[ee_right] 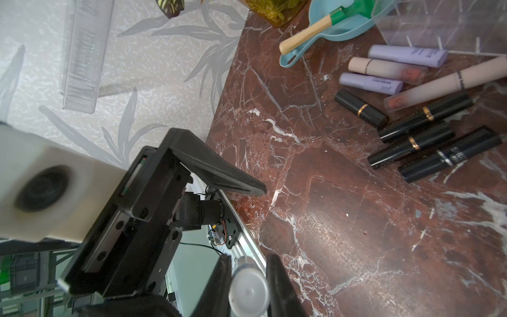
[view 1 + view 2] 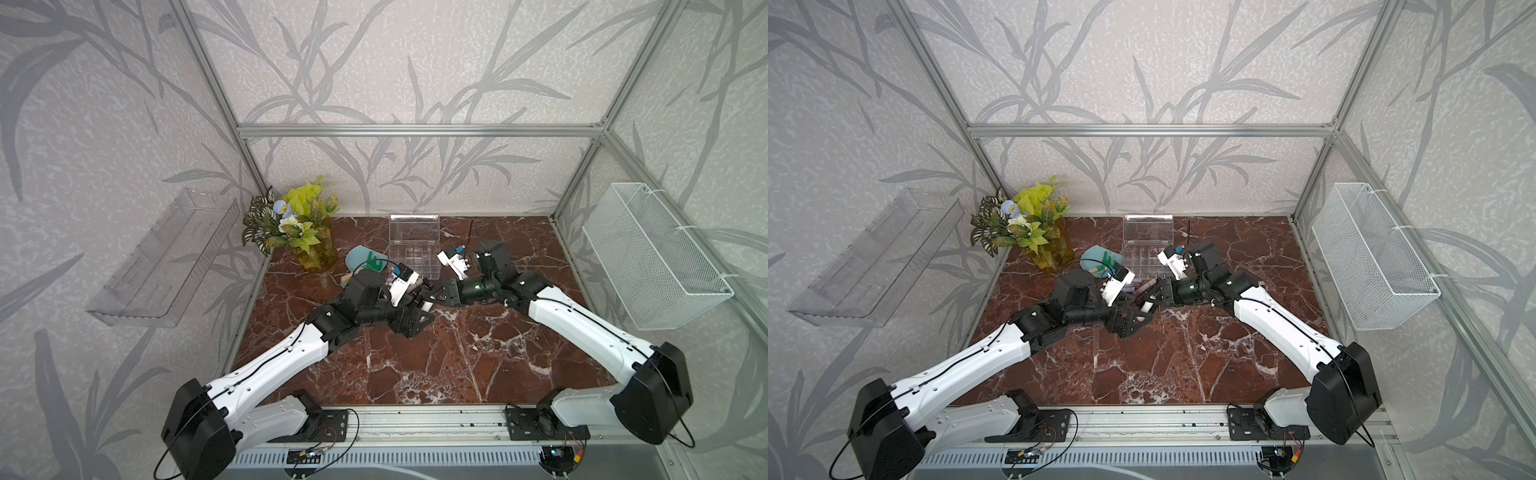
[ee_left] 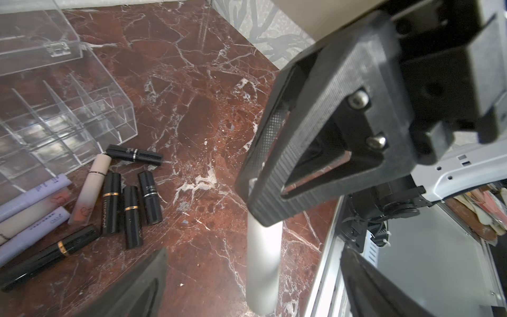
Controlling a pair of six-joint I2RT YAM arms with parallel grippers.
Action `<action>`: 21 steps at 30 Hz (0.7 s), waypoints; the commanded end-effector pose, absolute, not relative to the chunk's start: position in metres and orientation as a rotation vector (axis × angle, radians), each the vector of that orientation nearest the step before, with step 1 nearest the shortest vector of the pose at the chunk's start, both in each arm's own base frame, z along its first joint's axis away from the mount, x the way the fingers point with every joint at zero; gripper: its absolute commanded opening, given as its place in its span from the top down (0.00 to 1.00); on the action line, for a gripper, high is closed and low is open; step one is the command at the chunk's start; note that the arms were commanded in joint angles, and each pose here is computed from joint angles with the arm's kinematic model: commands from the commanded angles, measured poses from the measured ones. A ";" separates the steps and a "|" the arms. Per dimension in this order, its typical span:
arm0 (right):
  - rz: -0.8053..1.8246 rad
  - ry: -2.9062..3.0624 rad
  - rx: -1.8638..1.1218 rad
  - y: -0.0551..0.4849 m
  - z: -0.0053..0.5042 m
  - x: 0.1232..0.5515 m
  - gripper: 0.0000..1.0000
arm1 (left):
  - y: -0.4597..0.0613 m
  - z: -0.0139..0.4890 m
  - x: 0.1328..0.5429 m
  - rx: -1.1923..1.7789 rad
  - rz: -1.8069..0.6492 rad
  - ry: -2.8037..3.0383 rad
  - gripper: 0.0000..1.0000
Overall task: Arrange the lipsticks in the organizer
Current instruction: Pick up the lipstick at the center of the board, then place the lipstick in the storage box.
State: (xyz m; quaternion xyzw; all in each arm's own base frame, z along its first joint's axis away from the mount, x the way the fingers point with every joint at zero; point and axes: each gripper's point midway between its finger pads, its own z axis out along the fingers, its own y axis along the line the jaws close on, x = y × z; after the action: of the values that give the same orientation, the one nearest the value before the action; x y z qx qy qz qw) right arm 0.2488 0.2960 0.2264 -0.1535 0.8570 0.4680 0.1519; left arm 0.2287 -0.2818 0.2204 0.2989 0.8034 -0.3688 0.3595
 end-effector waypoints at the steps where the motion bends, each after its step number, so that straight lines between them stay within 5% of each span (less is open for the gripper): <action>1: 1.113 2.464 -0.448 0.284 0.222 0.273 0.85 | -0.267 0.230 0.245 0.677 -0.821 2.059 0.00; 10: 0.553 2.387 -0.329 0.239 0.219 0.367 0.84 | -0.241 0.230 0.267 0.512 -0.641 2.051 0.00; 21: 0.278 2.195 -0.290 0.236 0.201 0.463 0.82 | -0.235 0.204 0.275 0.465 -0.580 2.101 0.00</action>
State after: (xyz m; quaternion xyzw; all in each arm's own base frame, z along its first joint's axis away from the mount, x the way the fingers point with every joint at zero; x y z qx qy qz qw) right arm 0.4302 0.2361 0.1804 -0.1165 0.9092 0.1414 0.3739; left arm 0.2706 -0.2370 0.2091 0.2003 0.8439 -0.2398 0.4360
